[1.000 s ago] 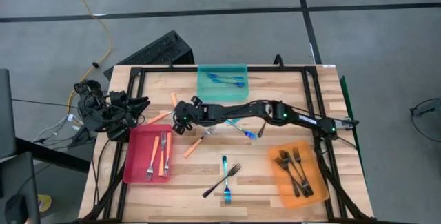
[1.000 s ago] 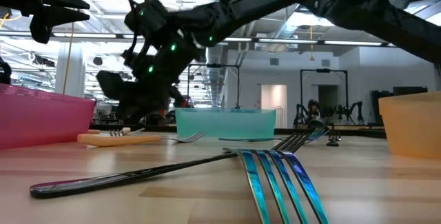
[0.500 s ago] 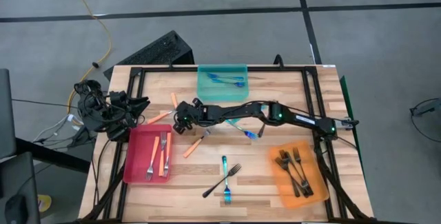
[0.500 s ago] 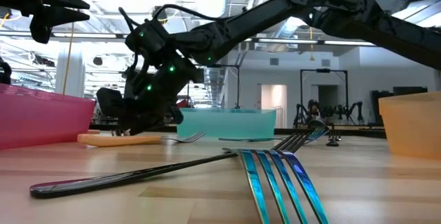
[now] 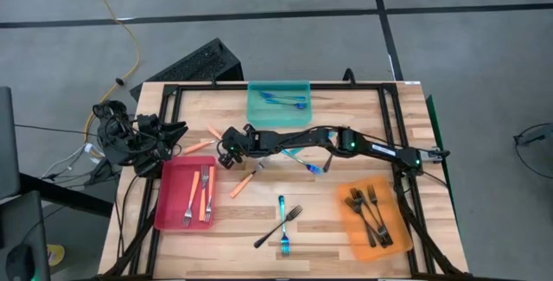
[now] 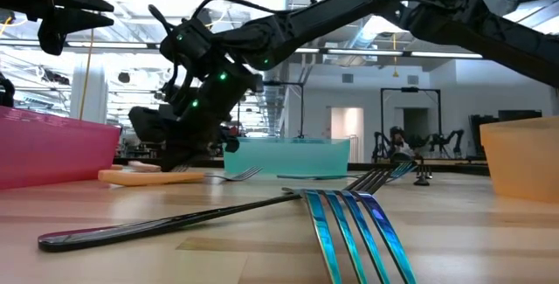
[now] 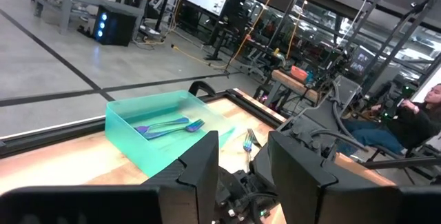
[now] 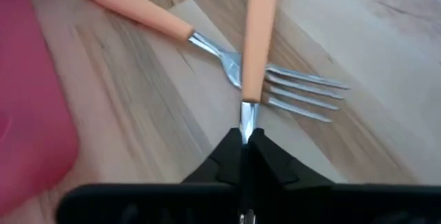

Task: Sort silverware by color (type)
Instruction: Put the orange fork into the red bin

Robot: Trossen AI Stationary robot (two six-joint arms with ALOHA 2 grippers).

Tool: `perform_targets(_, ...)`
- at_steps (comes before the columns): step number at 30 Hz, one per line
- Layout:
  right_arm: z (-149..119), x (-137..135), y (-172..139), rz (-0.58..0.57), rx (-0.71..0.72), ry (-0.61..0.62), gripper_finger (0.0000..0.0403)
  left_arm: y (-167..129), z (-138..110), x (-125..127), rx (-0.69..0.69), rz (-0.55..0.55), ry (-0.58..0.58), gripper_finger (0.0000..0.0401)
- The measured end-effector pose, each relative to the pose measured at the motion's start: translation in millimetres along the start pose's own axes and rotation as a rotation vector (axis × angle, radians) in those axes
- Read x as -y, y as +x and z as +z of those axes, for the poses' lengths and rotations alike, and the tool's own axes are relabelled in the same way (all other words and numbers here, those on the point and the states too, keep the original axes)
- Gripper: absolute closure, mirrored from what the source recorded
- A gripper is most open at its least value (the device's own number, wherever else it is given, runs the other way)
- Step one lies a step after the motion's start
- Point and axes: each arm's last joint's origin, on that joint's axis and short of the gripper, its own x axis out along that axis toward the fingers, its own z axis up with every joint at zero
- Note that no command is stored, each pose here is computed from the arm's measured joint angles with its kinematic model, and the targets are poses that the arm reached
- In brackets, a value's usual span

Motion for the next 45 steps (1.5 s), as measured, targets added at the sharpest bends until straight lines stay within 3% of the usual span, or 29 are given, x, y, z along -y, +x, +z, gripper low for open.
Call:
perform_targets(11, -9.3, -8.2, -4.2, 0.005, -0.059, -0.018, 0.0388, 0.0, 0.0, 0.0, 0.000, 0.000, 0.000, 0.0289)
perform_targets(27, 15.2, -7.6, -44.9, 0.017, -0.077, -0.073, 0.0388, 0.0, 0.0, 0.0, 0.000, 0.000, 0.000, 0.0289)
perform_targets(37, 7.9, -25.9, -65.0, 0.018, -0.123, -0.171, 0.0388, 0.0, 0.1, -0.2, 0.005, 0.005, 0.001, 0.0289)
perform_targets(45, 2.7, -34.9, -68.5, 0.035, -0.127, -0.279, 0.0325, 0.0, 0.2, -0.2, 0.005, 0.005, 0.001, 0.0289)
